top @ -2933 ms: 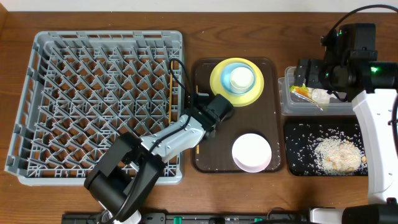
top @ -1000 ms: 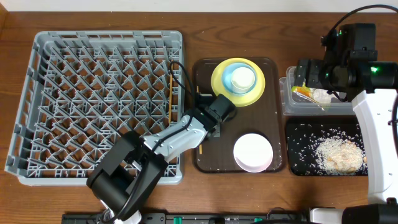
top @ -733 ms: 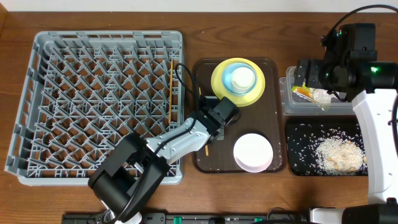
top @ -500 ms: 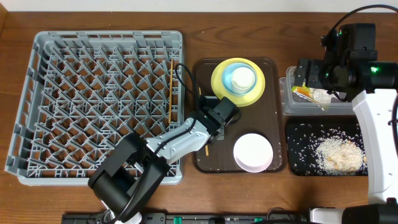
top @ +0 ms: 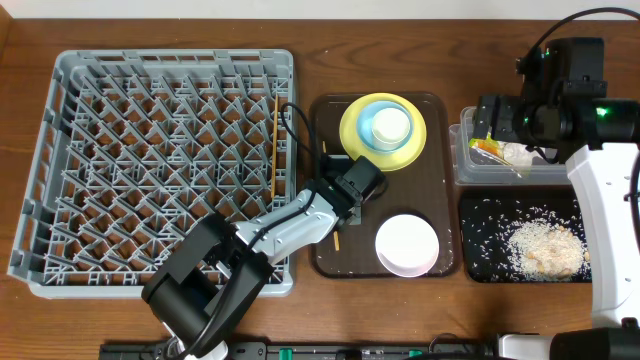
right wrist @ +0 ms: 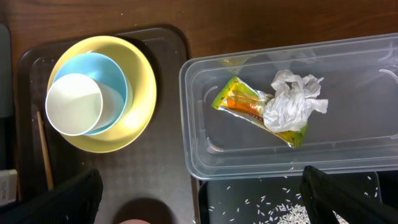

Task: Sort waste into correct bins and load items into the dishwasher rack
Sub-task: 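Carry the chopstick into the dish rack and release it, then move the left gripper to the small white bowl on the brown tray, then grasp the rim of the white bowl with the left gripper, then carry the white bowl into the dish rack and set it down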

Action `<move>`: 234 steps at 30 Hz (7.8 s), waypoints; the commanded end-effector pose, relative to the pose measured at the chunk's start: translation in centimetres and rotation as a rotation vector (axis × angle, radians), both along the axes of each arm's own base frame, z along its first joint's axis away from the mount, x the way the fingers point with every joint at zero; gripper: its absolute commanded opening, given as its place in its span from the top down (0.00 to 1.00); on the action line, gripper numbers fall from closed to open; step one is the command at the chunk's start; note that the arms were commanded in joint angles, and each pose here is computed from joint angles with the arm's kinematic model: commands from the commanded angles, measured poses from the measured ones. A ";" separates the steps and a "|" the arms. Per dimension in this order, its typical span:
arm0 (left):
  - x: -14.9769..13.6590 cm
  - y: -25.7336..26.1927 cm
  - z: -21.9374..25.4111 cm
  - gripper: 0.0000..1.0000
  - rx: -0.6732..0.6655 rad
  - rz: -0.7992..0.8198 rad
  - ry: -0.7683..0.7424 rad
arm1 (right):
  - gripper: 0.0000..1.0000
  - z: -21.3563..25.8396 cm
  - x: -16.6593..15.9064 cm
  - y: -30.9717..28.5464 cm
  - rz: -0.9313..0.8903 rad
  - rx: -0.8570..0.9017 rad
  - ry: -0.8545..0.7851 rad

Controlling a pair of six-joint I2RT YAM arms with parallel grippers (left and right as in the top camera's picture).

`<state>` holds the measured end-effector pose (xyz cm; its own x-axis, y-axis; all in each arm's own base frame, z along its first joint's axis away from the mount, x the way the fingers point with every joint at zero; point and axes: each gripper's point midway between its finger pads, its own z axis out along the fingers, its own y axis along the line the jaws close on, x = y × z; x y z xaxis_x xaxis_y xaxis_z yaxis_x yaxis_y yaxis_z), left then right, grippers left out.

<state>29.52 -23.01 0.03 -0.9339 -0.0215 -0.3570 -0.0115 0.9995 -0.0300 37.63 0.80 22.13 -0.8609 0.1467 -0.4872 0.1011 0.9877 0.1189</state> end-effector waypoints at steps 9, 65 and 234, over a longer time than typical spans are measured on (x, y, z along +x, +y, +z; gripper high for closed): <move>0.7 -0.9 3.7 0.94 -0.028 -0.103 -0.065 | 0.01 -0.1 0.0 0.2 0.019 -0.009 0.003; -4.0 1.2 17.1 0.58 -0.380 -0.201 -0.037 | 0.01 -0.1 0.0 0.2 0.019 -0.009 0.003; 19.7 23.6 25.1 0.16 -1.504 -0.016 -0.265 | 0.01 -0.1 0.0 0.2 0.019 -0.009 0.003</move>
